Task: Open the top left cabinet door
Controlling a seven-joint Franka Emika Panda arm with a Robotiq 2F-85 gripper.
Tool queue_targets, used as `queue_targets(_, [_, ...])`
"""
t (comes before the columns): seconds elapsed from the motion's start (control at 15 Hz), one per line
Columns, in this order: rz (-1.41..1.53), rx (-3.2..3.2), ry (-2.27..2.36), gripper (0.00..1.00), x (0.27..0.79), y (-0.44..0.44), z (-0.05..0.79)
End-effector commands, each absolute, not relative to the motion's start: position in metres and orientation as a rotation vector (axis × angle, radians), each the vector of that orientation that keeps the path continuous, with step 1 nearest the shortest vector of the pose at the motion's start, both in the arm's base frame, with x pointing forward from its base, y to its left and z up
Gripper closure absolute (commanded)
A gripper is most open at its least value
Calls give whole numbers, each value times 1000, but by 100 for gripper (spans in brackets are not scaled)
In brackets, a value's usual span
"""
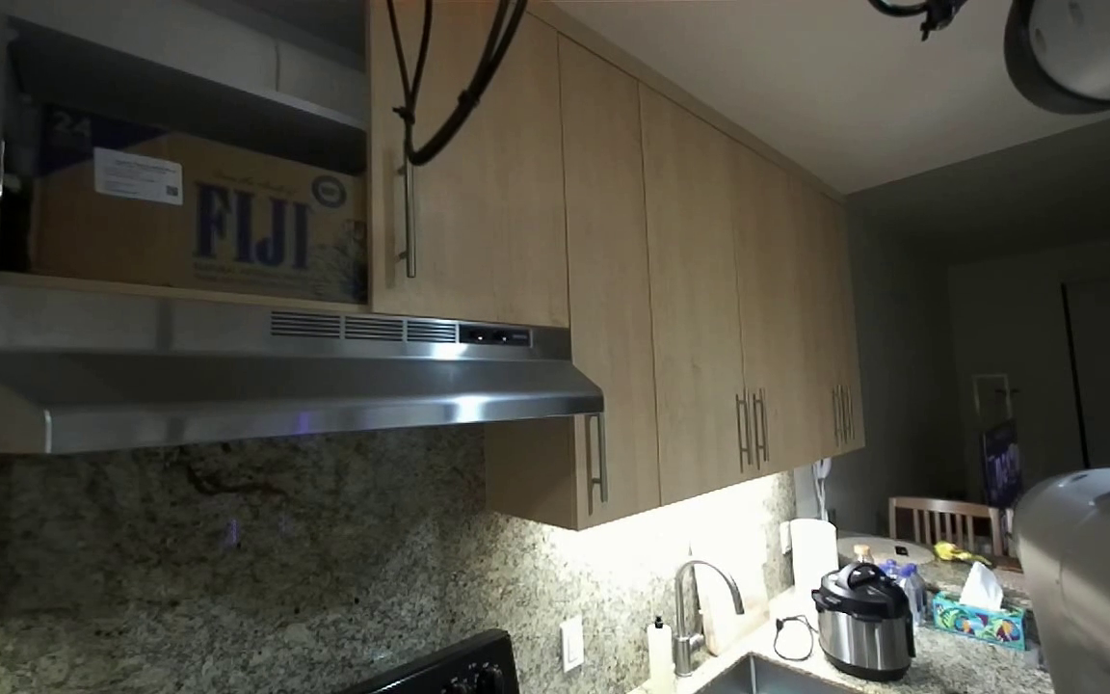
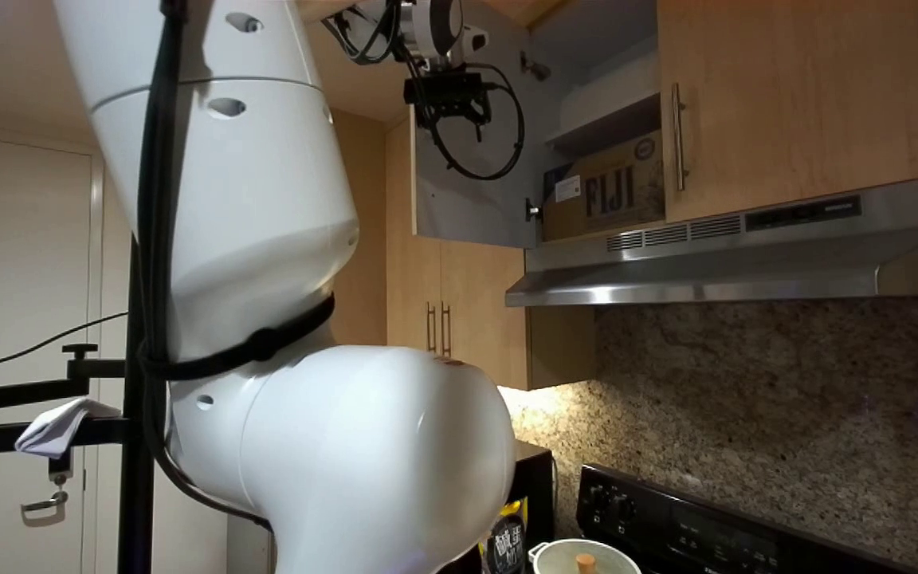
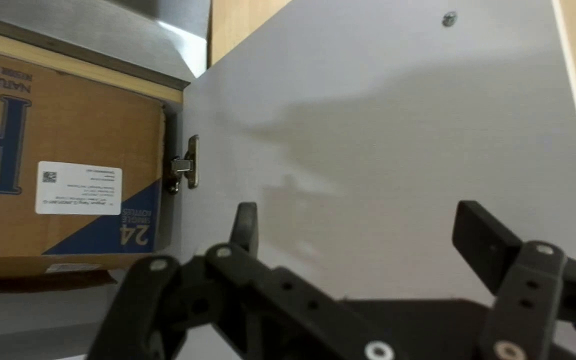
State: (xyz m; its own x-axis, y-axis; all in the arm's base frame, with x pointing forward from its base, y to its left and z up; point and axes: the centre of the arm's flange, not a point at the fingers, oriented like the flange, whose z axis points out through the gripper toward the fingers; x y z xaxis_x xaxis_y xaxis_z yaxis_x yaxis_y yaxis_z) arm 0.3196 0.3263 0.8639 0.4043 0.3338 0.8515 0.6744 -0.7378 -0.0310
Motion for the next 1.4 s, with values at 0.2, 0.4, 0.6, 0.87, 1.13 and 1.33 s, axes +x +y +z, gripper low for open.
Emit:
queue_targets(0.2, [-1387, -2399, -709, 0, 324, 251, 873])
queue_targets(0.4, [-1351, -2548, -583, 0, 331, 208, 853])
queue_targets(0.6, [-1251, -2710, -438, 0, 338, 168, 810])
queue_targets(0.87, [-1025, -2904, -284, 0, 341, 144, 739])
queue_targets(1.13, [-746, -3068, -144, 0, 335, 140, 669])
queue_targets(1.33, [-601, -3131, -35, 0, 336, 127, 623])
